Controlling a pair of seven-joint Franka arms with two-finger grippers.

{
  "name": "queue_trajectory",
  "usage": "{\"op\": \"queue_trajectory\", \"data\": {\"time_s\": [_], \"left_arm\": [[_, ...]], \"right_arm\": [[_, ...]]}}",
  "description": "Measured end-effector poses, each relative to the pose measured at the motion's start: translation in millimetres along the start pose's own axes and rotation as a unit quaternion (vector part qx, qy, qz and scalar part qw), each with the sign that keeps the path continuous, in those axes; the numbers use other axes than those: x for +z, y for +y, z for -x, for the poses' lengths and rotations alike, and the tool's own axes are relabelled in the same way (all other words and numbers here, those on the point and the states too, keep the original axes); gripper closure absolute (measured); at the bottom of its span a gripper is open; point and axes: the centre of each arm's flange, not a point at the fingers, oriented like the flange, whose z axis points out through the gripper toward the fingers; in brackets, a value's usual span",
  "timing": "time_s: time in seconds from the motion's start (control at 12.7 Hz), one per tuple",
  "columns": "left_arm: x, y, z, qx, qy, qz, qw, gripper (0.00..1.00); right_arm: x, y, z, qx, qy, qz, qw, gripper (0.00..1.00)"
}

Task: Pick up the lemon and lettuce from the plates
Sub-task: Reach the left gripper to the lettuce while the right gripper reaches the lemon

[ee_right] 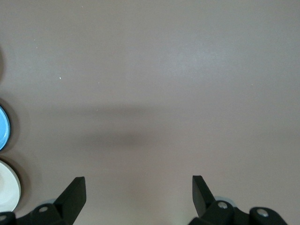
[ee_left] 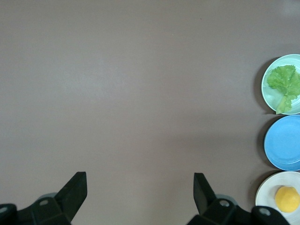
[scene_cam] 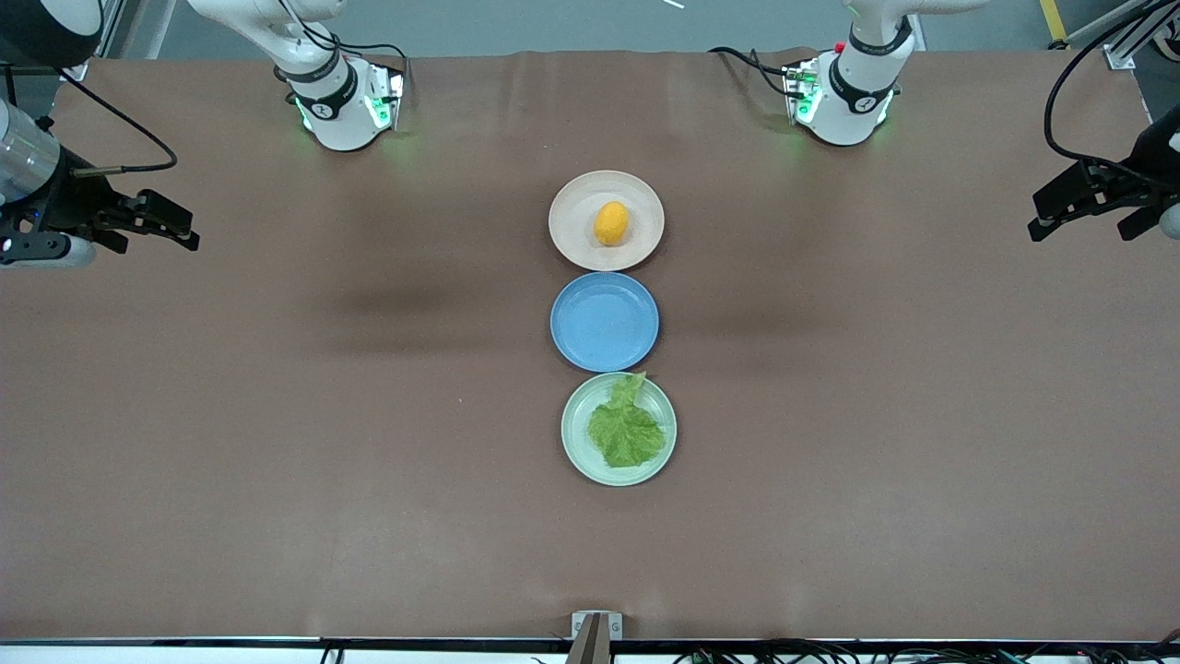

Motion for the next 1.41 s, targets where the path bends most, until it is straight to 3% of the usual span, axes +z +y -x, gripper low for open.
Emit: {"op": "queue_trajectory", "data": {"time_s": [0.55, 0.79, 1.02, 1.41], "left_arm": [[1, 0, 0, 0.000, -0.001, 0.001, 1.000, 0.00], [22, 23, -9, 0.005, -0.023, 0.054, 0.998, 0.00], [83, 90, -30, -0.012, -0.072, 0.092, 0.993, 0.00], [224, 231, -57, -0.130, -0.104, 0.096, 0.981, 0.00]], "right_arm": [[0, 0, 0, 0.000, 0.000, 0.000, 1.000, 0.00], [0, 1, 0, 0.001, 0.000, 0.000, 1.000, 0.00], [-1, 1, 0, 0.001, 0.000, 0.000, 1.000, 0.00], [6, 2, -5, 0.002, -0.007, -0.001, 1.000, 0.00]]}}
